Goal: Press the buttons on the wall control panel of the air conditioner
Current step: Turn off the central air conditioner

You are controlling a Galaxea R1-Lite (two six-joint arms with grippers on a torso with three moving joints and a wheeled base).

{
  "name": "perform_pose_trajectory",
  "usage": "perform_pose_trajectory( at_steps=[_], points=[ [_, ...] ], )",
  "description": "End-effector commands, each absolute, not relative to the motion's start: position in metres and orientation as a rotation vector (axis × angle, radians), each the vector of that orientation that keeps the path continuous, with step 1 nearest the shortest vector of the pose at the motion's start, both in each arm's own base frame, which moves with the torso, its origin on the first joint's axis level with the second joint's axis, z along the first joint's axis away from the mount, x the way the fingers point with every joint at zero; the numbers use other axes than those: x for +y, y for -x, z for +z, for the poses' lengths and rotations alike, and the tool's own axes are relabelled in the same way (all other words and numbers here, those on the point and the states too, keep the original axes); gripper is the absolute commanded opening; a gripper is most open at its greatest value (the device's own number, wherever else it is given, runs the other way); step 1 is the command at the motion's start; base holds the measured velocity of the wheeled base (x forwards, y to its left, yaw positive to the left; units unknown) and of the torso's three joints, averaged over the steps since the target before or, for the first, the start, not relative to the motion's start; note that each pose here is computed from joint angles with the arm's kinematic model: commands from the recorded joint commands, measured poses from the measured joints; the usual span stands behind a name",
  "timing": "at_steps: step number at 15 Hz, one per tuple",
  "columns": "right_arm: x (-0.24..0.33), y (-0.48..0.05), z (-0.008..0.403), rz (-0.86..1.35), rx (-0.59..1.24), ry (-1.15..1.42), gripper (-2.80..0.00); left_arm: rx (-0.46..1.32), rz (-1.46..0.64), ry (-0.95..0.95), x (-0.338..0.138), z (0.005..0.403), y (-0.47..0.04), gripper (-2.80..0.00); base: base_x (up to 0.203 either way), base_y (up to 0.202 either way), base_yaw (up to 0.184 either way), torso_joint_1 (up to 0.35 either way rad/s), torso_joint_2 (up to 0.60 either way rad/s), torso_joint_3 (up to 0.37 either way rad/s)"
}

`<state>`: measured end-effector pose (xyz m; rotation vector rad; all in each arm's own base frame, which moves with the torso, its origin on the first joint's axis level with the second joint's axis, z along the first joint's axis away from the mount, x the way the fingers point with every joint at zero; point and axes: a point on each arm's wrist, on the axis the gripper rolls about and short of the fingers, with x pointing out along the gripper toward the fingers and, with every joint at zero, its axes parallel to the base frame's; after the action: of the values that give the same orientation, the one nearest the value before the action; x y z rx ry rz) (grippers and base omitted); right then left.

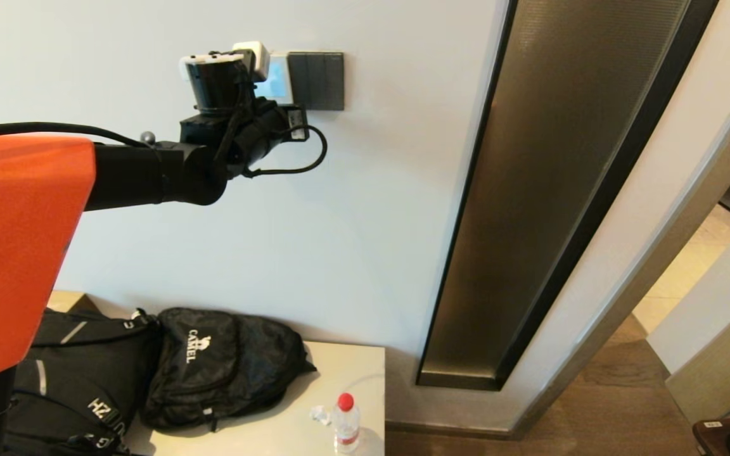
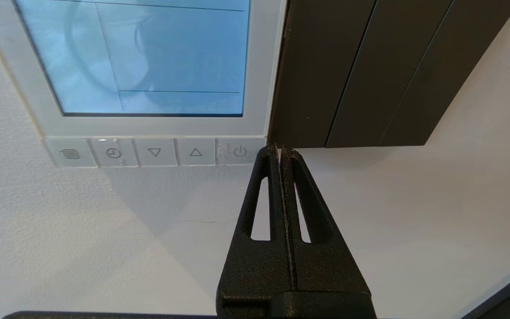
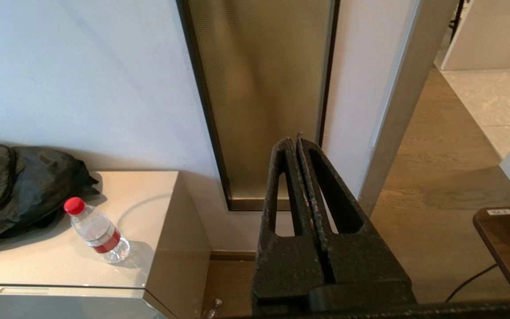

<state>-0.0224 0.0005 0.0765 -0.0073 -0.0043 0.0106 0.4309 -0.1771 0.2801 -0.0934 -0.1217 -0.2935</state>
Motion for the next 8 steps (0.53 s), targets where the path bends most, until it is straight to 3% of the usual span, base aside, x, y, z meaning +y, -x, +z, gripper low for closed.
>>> perform_pose_trajectory(
  at_steps=[1, 8],
  points=[
    [0.001, 0.022, 0.077, 0.011, -0.003, 0.008, -2.80, -0.126, -0.289, 0.095, -0.176, 0.279, -0.434, -2.80, 0.000, 0.000, 0.000, 0.000, 0.00, 0.000],
    [0.001, 0.022, 0.077, 0.011, -0.003, 0.008, -2.80, -0.141, -0.289, 0.106, -0.169, 0.284, -0.416, -2.80, 0.000, 0.000, 0.000, 0.000, 0.00, 0.000]
  ],
)
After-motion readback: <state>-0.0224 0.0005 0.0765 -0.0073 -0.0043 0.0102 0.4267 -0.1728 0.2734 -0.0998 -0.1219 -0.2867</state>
